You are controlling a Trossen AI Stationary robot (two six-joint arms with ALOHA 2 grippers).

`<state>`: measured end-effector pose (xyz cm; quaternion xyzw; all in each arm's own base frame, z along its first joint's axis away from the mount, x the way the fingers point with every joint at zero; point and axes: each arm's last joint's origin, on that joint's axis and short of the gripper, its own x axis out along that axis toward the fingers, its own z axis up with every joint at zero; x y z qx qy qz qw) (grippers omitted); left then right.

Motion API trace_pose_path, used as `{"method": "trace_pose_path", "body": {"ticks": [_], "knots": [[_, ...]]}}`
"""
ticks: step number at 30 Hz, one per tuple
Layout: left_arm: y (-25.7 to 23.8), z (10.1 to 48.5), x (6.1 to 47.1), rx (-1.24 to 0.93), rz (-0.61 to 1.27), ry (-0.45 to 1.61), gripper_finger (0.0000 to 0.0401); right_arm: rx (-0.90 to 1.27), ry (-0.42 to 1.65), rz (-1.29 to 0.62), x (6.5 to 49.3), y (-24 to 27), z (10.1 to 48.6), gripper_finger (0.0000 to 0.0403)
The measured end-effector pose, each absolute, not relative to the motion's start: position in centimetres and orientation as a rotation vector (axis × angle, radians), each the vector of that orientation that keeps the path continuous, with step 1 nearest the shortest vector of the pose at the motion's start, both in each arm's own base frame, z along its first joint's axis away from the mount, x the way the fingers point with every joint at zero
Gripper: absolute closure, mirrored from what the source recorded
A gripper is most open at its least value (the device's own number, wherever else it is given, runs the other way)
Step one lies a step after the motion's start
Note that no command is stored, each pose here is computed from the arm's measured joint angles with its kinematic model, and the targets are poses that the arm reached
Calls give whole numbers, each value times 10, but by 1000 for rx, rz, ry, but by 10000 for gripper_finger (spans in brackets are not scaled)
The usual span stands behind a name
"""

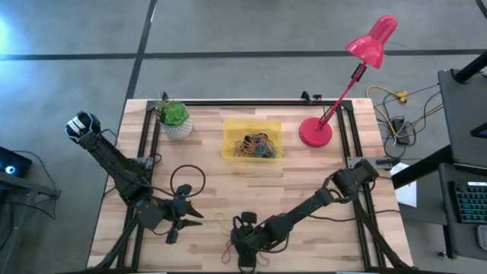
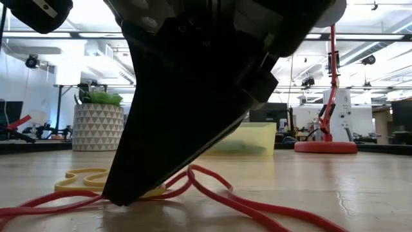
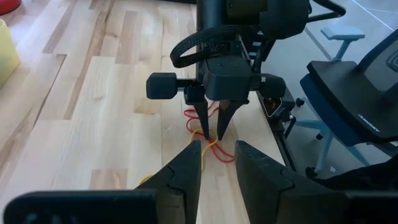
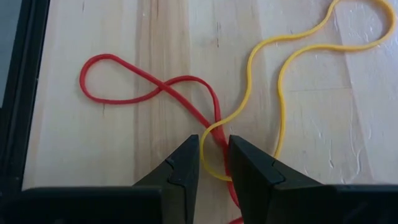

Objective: Pick and place rubber bands into bin
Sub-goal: Put the yellow rubber band into the yellow bin

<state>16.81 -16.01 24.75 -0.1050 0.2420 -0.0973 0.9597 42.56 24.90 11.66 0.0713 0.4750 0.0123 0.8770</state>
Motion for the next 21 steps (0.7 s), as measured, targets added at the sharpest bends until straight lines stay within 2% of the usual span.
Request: {"method": "trace_pose_path", "body": {"ticks": [7,17,21], "knots": [[-160,241,168,-252,-203,466,319,149,995,23,425,249,116,333],[-160,239,168,-261,-202,465,319,142,1000,13,425,248,114,389],[-160,239,168,-261,-202,464,319,145,1000,10,425,248,115,394]]}}
